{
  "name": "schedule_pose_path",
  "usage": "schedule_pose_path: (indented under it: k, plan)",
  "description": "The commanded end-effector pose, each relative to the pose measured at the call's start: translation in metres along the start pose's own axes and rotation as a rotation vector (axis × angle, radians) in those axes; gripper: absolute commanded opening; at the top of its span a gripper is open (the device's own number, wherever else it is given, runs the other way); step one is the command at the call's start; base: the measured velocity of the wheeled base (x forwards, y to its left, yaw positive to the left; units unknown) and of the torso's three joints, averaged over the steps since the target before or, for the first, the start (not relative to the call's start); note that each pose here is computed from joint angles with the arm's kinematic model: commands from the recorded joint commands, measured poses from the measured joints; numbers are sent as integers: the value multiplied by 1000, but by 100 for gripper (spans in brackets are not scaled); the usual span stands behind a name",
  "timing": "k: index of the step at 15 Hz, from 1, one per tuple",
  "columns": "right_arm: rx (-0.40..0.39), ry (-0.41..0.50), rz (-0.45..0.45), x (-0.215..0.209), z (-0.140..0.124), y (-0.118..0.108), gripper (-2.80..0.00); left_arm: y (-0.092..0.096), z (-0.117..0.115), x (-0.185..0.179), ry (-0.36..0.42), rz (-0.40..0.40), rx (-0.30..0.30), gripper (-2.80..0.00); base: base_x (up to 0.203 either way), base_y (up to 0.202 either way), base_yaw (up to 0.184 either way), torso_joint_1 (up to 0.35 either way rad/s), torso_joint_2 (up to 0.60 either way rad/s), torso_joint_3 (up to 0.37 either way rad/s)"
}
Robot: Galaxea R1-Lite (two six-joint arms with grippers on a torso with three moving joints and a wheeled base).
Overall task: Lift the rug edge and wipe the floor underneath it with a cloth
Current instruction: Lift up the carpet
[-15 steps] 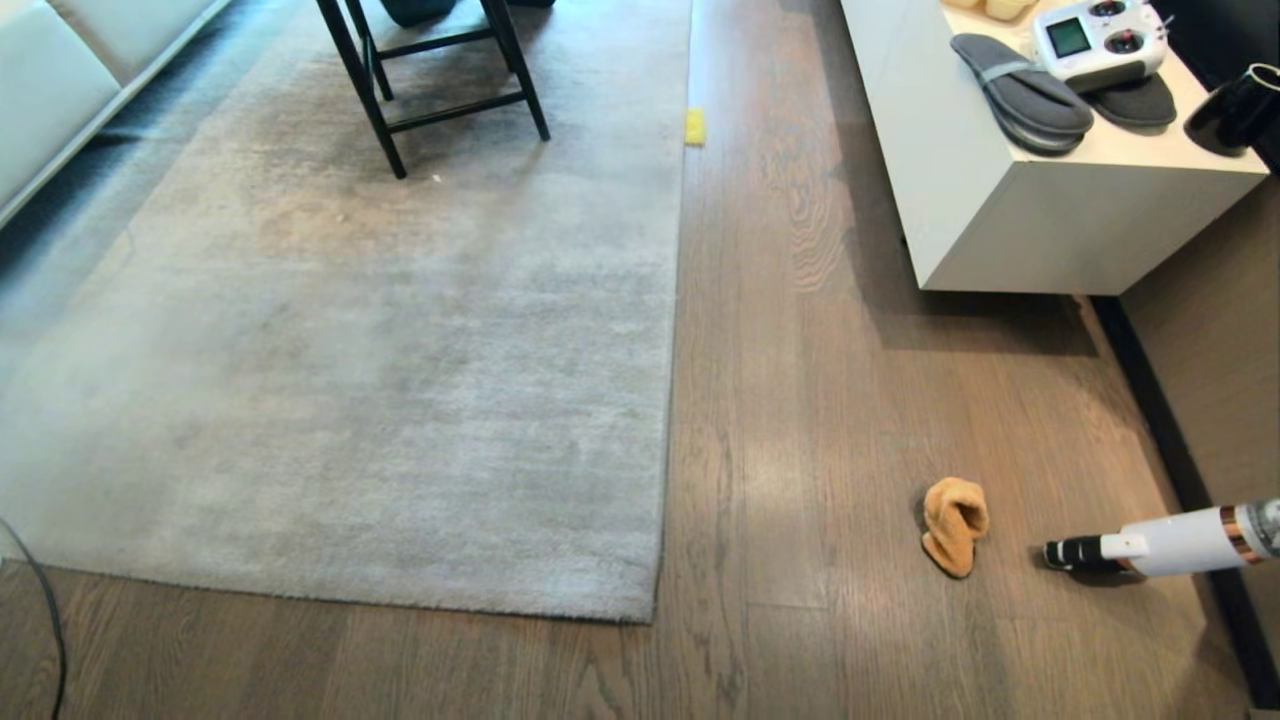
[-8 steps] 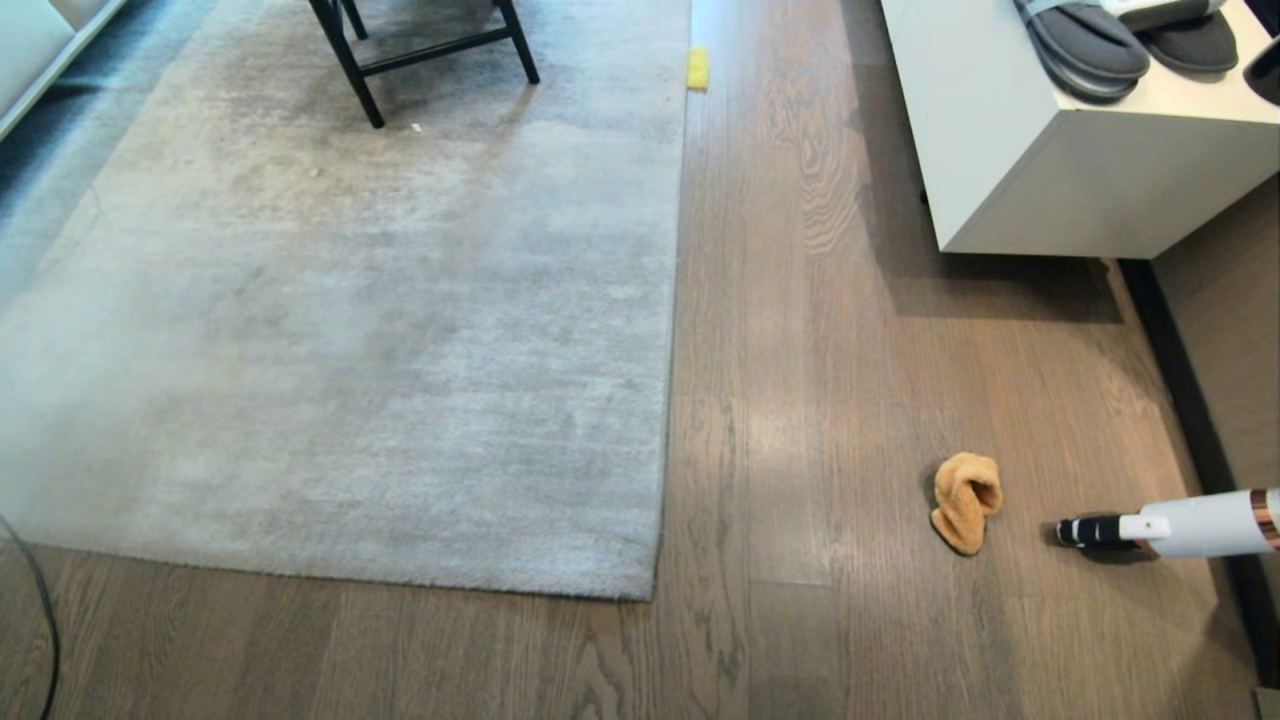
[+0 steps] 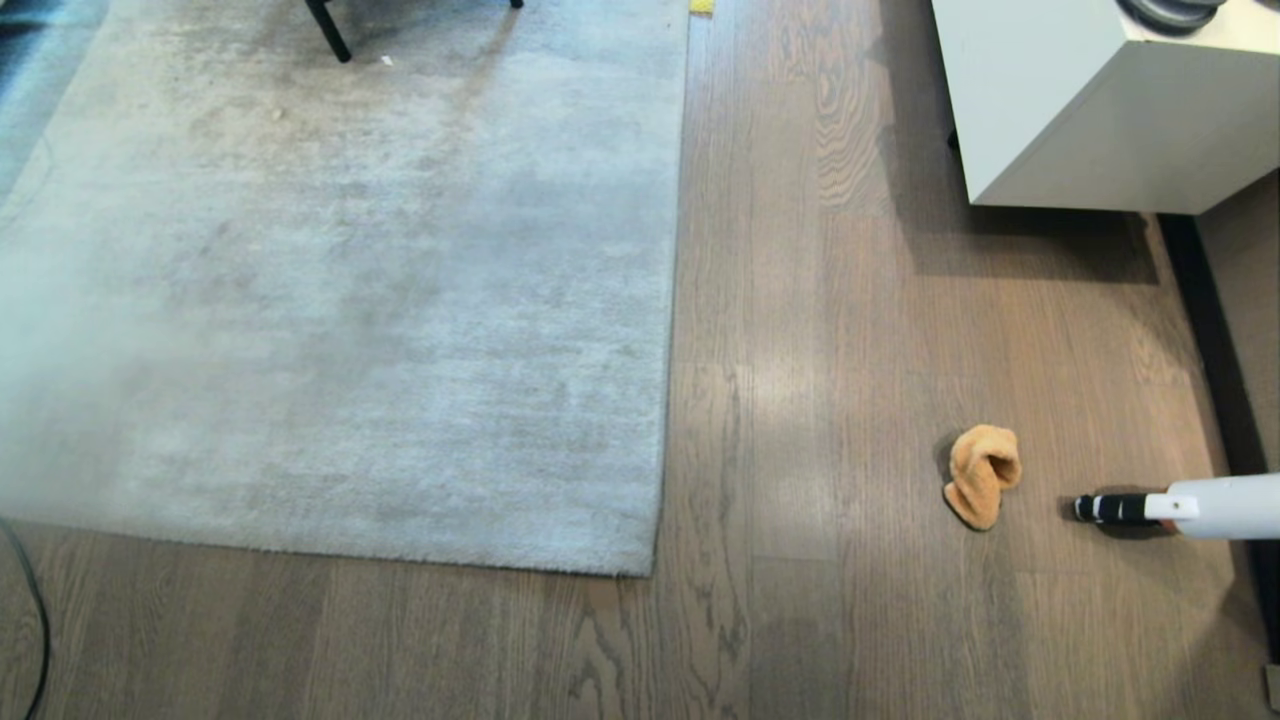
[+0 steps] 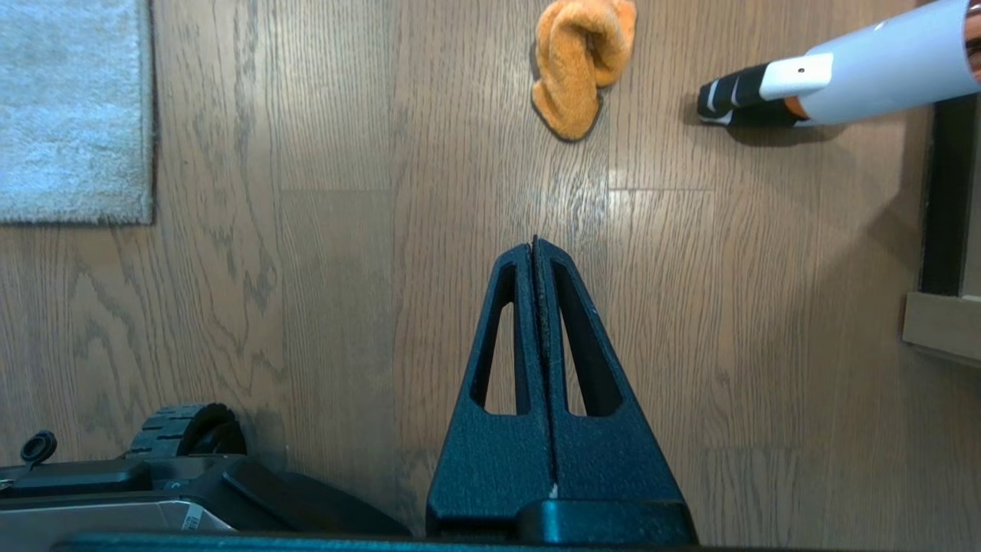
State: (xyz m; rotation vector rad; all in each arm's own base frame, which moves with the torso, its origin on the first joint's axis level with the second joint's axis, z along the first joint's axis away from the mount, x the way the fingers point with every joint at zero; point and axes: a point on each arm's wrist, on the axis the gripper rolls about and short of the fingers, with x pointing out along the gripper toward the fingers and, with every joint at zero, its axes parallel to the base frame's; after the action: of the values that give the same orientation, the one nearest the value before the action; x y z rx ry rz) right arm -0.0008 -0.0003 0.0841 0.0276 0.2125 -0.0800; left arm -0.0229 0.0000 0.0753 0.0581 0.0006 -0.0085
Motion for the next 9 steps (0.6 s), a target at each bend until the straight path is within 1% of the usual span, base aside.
schedule_pose_path:
  k: [1, 9]
  plan:
    - [0, -2, 0, 0, 0, 0, -280, 0, 0, 0, -1, -1, -3, -280, 0, 0, 0, 3, -2, -194]
    - [0, -1, 0, 0, 0, 0, -280, 0, 0, 0, 1, 3, -8, -280, 0, 0, 0, 3, 2, -197]
